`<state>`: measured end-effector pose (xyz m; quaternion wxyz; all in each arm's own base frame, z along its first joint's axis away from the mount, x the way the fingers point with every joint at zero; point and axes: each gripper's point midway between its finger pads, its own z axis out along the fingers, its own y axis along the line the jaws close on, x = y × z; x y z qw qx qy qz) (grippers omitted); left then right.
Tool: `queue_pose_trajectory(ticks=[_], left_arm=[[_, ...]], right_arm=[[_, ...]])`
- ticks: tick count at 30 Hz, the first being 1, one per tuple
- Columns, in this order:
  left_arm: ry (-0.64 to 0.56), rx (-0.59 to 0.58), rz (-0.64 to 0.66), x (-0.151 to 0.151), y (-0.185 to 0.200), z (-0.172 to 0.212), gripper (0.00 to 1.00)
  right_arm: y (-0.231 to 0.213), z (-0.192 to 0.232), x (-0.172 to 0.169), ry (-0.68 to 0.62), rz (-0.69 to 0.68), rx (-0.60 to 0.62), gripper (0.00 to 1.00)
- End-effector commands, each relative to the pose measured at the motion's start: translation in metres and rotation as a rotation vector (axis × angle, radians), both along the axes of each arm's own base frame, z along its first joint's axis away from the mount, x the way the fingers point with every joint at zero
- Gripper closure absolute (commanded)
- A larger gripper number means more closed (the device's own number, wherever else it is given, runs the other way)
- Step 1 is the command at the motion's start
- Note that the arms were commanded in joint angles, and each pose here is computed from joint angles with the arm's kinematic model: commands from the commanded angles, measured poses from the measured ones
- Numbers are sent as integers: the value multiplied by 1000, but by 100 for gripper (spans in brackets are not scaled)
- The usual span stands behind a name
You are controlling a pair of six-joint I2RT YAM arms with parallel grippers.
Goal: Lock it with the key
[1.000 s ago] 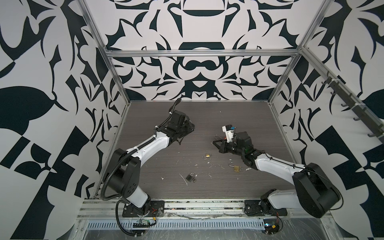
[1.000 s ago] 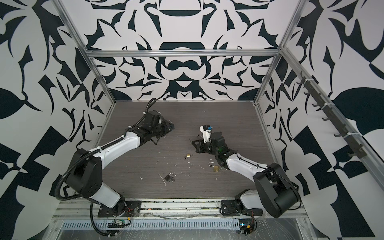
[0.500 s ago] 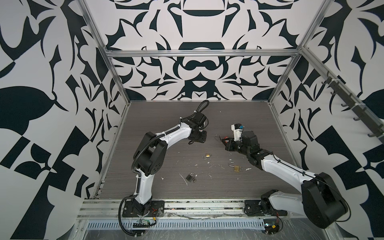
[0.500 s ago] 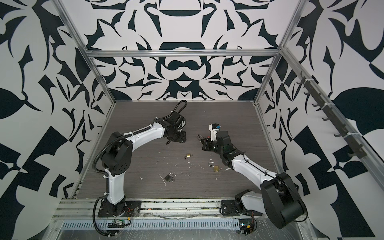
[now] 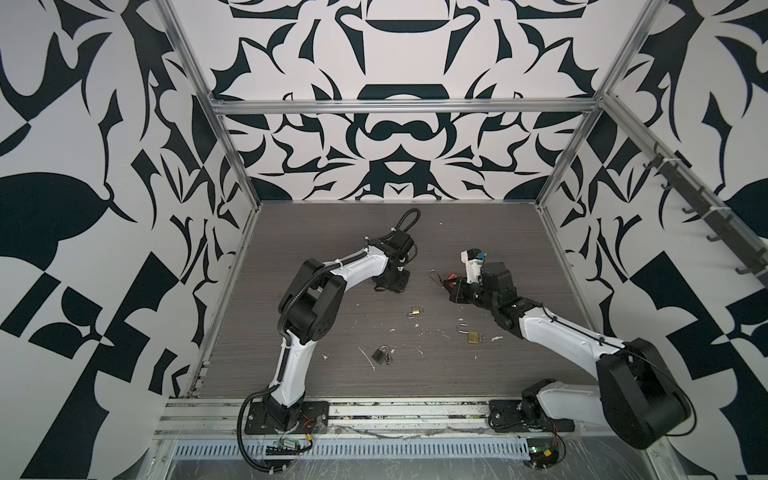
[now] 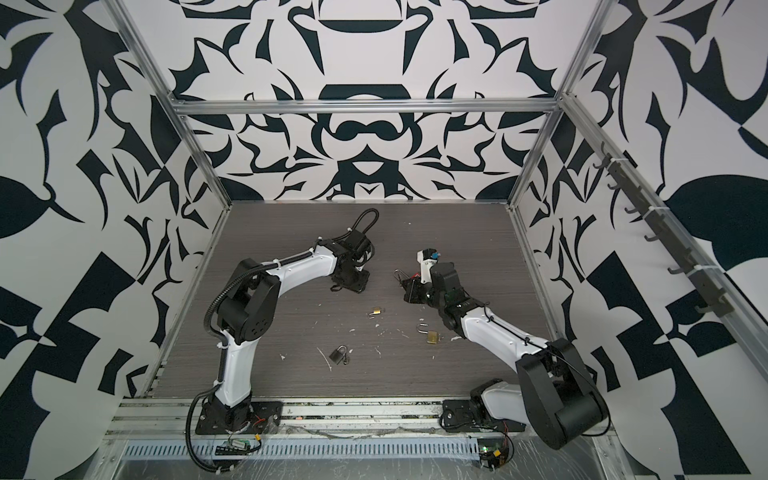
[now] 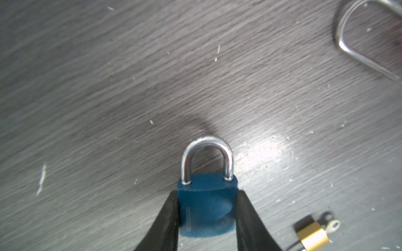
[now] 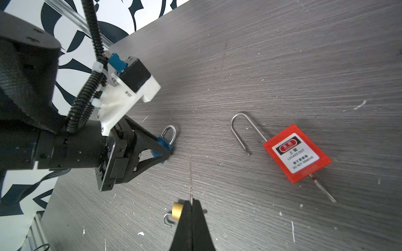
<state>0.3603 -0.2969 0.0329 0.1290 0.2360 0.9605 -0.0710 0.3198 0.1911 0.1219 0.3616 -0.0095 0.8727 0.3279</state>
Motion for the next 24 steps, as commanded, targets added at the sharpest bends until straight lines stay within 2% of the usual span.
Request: queue_pose_trajectory(ticks=[1, 3, 5, 13, 16, 19, 24], left_arm=[[-14, 29, -21, 7, 1, 0, 77], [-11, 22, -39, 6, -1, -1, 68], [-14, 25, -43, 7, 0, -2, 64], [-20, 7, -36, 14, 2, -2, 52], [-32, -36, -12, 18, 2, 8, 47], [-65, -106, 9, 23, -1, 31, 44], [-203, -222, 39, 35, 8, 98, 42]], right_arm=[[1, 13, 8, -40, -7, 17, 100], [2, 14, 8, -41, -5, 17, 100], [1, 14, 8, -40, -7, 16, 100], [1, 16, 7, -40, -6, 15, 100], [1, 18, 7, -40, -7, 14, 100], [1, 20, 6, -36, -2, 17, 100], [11, 22, 6, -4, 35, 46, 100]])
